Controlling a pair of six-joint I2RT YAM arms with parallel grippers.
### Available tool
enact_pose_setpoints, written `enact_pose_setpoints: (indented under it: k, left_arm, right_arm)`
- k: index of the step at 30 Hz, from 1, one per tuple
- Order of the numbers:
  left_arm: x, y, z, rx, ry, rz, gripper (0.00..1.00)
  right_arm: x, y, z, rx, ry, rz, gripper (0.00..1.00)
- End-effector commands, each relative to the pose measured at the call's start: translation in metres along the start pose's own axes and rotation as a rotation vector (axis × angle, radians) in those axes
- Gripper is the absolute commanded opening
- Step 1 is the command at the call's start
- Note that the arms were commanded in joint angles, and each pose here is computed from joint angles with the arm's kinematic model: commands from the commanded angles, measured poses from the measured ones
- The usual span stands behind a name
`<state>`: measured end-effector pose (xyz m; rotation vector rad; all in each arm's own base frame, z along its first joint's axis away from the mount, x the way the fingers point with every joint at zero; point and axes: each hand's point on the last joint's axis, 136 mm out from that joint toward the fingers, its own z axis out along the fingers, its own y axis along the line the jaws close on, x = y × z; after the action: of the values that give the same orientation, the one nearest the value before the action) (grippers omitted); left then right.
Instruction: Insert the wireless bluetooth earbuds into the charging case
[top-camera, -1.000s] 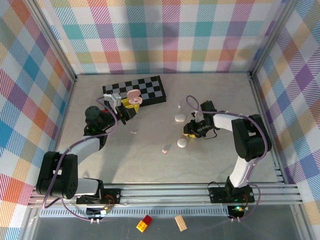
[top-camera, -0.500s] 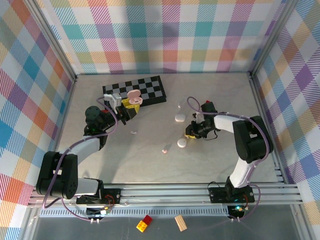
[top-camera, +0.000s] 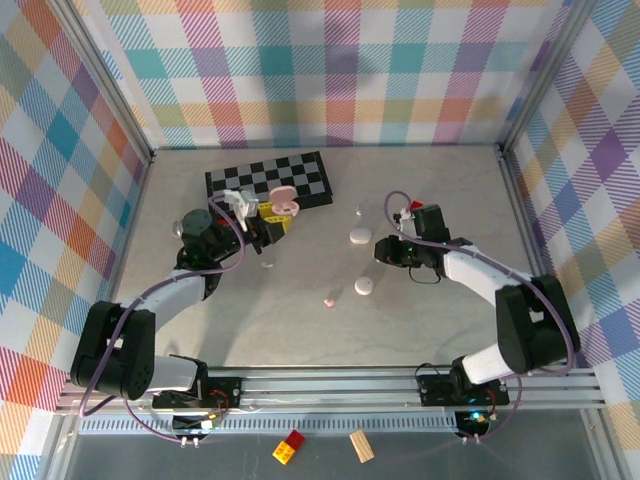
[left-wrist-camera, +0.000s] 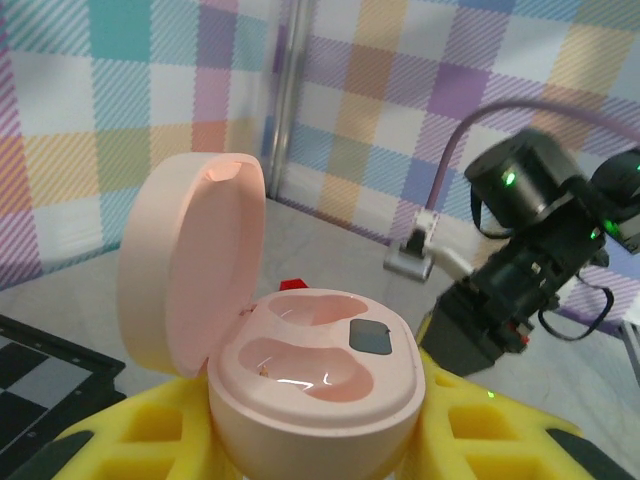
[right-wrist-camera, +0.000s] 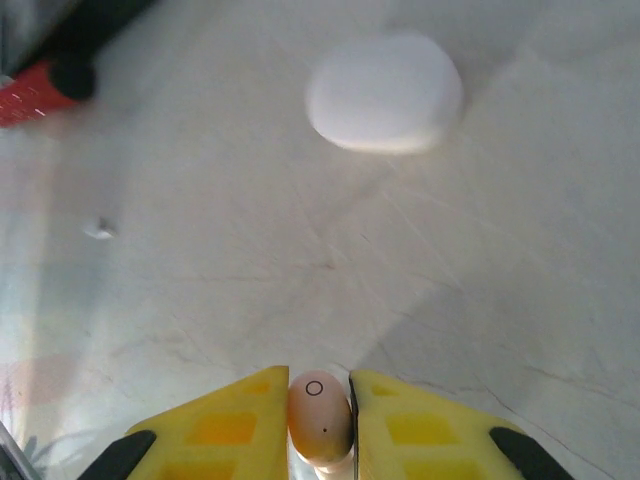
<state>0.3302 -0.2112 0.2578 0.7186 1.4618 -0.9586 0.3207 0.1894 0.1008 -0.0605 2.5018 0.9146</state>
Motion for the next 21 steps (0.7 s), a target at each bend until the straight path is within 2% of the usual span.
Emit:
enact_pose_setpoints:
  k: [1, 5, 13, 21]
  left_arm:
    - [-0.004, -0.015, 0.008, 0.049, 0.028, 0.061, 0.35]
    - [0.003, -0.028, 0.016, 0.086, 0.055, 0.065, 0.35]
    - [0.006, -0.049, 0.031, 0.162, 0.064, 0.065, 0.35]
    - [0.009, -0.063, 0.041, 0.220, 0.069, 0.075, 0.35]
  right_arm:
    - [-0.026, 0.027, -0.017, -0.058, -0.142, -0.085, 0.19]
    - [-0.039, 0.063, -0.040, -0.125, -0.218, -0.186, 0.19]
    - [-0.044, 0.138, -0.079, -0.301, -0.284, -0.374, 0.19]
    - [-0.043, 0.190, -0.094, -0.412, -0.317, -0.501, 0.18]
